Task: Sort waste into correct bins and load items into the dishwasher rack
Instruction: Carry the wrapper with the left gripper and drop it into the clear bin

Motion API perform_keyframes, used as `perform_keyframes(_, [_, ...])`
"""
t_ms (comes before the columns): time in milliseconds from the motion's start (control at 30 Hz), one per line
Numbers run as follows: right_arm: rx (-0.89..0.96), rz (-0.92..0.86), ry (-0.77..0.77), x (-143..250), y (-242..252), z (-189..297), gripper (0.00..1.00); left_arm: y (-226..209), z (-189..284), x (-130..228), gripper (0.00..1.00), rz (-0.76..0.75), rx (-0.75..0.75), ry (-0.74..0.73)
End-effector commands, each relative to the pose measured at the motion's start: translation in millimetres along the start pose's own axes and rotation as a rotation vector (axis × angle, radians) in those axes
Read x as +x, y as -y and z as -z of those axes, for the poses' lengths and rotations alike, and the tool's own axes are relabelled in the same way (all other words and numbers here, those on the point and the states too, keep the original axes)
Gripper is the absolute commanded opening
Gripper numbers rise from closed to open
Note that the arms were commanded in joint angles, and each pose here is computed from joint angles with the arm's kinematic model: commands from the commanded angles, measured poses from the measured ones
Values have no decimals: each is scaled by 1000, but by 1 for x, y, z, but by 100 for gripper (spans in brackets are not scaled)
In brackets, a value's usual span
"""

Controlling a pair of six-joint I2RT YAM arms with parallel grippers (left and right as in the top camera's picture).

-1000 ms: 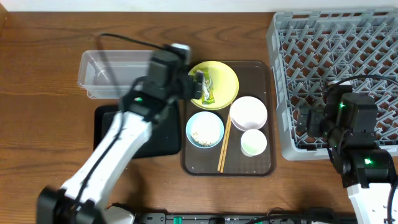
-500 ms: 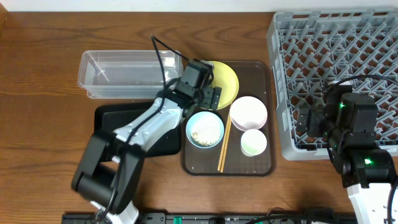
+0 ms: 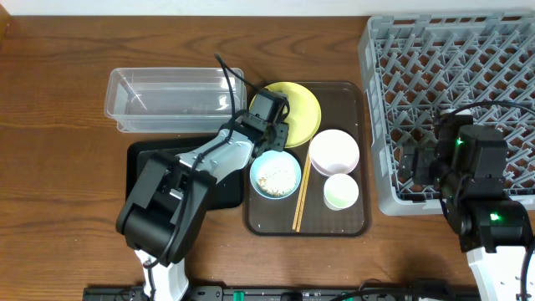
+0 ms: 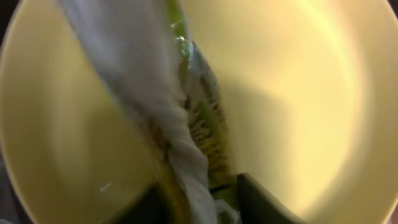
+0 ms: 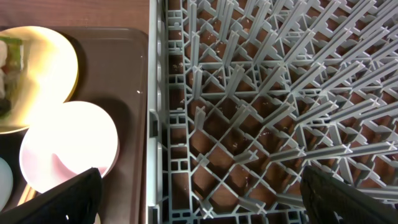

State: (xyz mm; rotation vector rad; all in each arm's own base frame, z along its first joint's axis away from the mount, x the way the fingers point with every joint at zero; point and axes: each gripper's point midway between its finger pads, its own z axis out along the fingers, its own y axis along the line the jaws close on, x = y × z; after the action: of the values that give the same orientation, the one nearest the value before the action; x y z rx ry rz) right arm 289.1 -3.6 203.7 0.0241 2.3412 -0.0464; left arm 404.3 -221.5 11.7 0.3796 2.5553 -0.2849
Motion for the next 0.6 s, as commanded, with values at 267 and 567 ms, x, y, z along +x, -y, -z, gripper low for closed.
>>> perform_keyframes(267, [0,-18,22,-8,1,5,99,10,78,-67,6,1,28,215])
perform_keyframes(567, [0,-18,23,-9,1,5,99,-66,157,-85,6,193,-157,313])
